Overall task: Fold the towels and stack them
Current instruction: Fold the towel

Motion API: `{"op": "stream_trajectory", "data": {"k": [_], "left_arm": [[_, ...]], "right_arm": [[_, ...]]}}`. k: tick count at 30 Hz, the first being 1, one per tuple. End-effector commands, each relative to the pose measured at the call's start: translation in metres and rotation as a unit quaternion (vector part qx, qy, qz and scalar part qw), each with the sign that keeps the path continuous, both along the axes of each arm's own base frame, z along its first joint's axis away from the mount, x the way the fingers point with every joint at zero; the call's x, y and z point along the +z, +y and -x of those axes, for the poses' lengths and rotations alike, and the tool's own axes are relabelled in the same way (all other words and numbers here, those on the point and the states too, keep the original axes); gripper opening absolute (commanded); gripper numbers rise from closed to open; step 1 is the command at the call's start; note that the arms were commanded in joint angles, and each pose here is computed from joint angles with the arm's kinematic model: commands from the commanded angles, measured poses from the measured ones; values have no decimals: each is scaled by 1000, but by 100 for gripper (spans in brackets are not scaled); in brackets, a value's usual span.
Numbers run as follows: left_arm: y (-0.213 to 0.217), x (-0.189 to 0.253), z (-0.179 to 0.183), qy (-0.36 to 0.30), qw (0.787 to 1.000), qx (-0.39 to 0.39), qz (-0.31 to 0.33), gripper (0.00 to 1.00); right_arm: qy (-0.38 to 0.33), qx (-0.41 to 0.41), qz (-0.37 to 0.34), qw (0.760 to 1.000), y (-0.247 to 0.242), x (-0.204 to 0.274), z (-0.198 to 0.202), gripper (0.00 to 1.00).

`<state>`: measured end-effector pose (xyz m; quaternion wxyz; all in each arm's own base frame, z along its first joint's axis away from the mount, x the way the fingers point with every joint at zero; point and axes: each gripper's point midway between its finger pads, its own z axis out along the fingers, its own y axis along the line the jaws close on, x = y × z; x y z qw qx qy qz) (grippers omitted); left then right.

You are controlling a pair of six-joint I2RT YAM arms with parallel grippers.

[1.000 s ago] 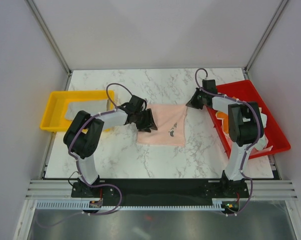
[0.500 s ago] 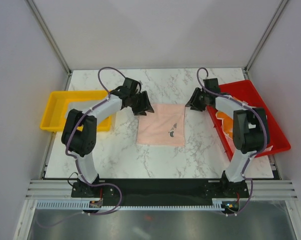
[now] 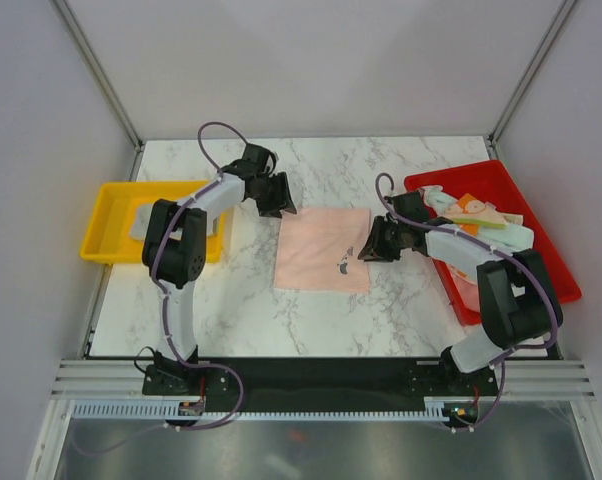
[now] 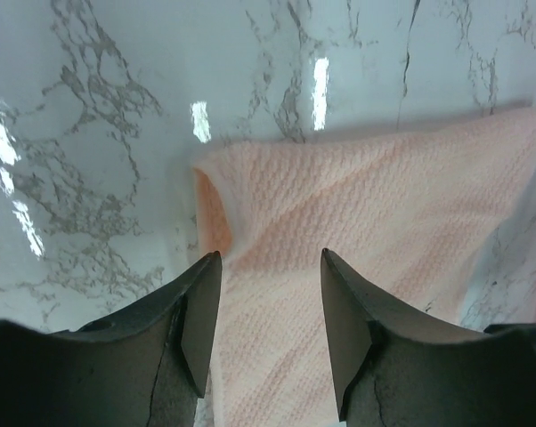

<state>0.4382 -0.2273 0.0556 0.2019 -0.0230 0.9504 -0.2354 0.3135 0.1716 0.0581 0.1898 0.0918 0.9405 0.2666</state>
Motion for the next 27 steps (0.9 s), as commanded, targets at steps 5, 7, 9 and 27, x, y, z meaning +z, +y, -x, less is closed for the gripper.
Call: {"op": "stream_trajectory", "data": {"k": [5,7,9,27], "left_arm": [[4,-3,-31,-26,1000,-11,-10,56],[10,-10,-31,-19,999,2,-29,55],[15,-15,-30,-13,999,8,-34,56],[16,-16,-47,1,999,28,25,5]], "right_arm": [[-20,14,25,999,10,-15,15,26],[-17,21,29,999,12,-23,19,25],[-1,26,33,999,11,-37,29,25],[7,33,101,994,-18,-69,57,22]]}}
